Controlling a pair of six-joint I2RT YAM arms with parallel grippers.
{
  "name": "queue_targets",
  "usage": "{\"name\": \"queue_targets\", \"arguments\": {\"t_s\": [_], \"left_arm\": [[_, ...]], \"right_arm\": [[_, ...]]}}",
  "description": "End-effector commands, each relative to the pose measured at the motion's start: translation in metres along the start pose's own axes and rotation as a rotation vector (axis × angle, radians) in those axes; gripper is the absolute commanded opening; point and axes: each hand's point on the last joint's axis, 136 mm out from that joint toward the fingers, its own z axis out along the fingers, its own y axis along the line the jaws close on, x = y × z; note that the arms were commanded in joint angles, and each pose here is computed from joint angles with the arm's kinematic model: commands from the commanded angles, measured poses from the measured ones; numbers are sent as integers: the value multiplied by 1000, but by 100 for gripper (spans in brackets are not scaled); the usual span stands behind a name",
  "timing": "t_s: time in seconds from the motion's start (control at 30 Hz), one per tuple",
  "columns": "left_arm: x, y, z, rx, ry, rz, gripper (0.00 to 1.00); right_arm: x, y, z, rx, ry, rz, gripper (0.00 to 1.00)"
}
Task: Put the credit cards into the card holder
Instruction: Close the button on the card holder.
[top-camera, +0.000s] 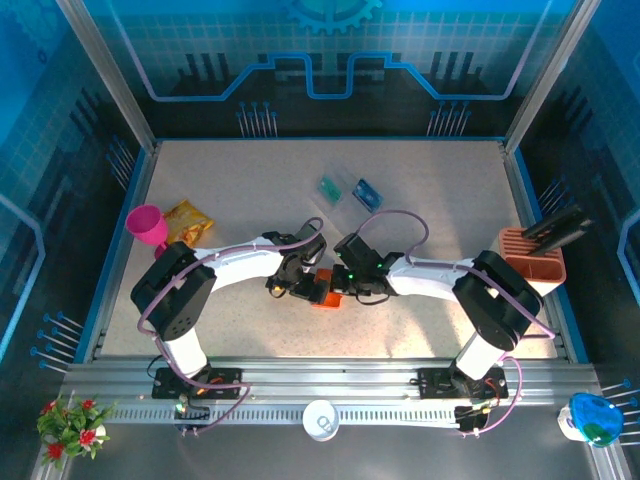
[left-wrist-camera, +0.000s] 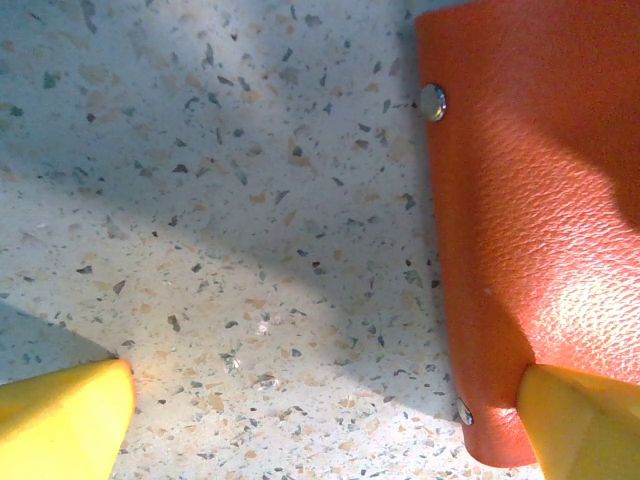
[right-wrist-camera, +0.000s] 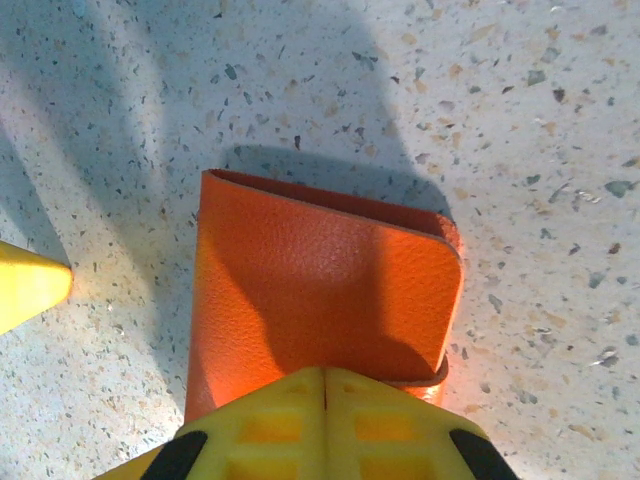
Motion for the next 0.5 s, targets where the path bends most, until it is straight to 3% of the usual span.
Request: {"name": "queue_targets", "arguments": {"t_s": [0.0,0.23,0.47], "left_arm": [[38,18,33,-76,154,15,99],[39,19,35,-78,159,13,99],[39,19,36,-80,165,12,99]], "right_arm": [[35,-25,3,99,145,-10,0],[-6,16,-10,-2,78,-31,0],[-15,11,-17,-1,57,-8,0]]}}
